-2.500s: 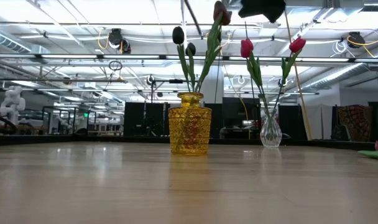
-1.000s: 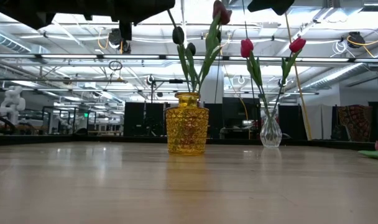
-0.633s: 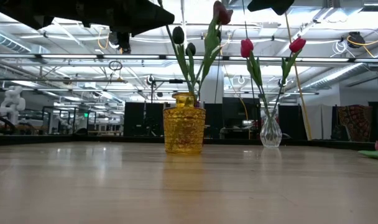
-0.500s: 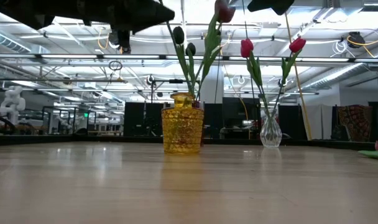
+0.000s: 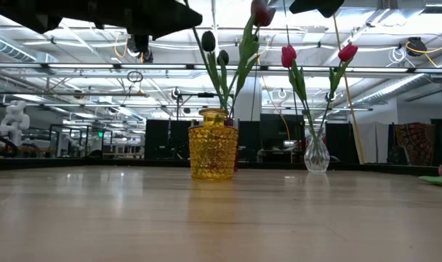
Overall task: Sort flowers into vase by color
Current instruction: Put the left dark red flower into the yellow vase
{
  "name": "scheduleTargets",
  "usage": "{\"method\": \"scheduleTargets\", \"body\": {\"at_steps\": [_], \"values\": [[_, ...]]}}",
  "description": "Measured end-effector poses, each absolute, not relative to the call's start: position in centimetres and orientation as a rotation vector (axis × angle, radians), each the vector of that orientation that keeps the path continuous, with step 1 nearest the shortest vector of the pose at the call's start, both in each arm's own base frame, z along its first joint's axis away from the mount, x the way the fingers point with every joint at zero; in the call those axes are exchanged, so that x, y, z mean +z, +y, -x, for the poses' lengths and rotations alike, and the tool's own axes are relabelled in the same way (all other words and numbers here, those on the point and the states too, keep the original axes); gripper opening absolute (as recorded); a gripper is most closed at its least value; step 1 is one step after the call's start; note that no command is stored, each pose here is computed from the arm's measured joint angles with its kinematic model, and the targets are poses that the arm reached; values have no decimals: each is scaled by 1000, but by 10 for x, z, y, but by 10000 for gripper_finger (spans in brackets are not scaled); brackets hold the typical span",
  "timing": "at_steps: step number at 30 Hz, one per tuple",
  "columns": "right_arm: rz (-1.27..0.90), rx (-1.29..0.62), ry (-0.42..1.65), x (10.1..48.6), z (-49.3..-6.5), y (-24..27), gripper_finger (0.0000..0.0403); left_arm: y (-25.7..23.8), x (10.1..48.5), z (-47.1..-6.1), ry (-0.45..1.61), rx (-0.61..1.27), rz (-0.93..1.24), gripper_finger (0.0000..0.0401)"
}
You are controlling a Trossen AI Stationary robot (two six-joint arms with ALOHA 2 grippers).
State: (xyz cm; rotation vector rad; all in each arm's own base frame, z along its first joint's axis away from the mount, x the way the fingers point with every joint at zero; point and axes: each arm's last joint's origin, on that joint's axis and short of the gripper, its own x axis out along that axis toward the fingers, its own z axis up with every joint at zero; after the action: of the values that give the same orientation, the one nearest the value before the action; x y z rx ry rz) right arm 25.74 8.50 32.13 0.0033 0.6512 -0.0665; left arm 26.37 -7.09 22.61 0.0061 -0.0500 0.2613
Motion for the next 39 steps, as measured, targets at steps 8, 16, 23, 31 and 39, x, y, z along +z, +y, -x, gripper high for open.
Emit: {"method": "scheduleTargets", "body": {"at_steps": [8, 16, 23, 31, 39], "values": [[-3, -66, 652, 321, -257, 85, 162, -76, 237, -259, -112, 245, -24, 13], [-3, -66, 652, 321, -257, 85, 162, -75, 234, -256, -39, 267, -45, 13], [-5, -65, 646, 322, -258, 85, 162, -68, 228, -261, -20, 258, 21, 13], [-5, -66, 646, 322, -258, 85, 162, -66, 224, -265, -20, 249, 37, 13], [-6, -65, 645, 322, -258, 85, 162, -66, 212, -274, -39, 255, 61, 13]]}}
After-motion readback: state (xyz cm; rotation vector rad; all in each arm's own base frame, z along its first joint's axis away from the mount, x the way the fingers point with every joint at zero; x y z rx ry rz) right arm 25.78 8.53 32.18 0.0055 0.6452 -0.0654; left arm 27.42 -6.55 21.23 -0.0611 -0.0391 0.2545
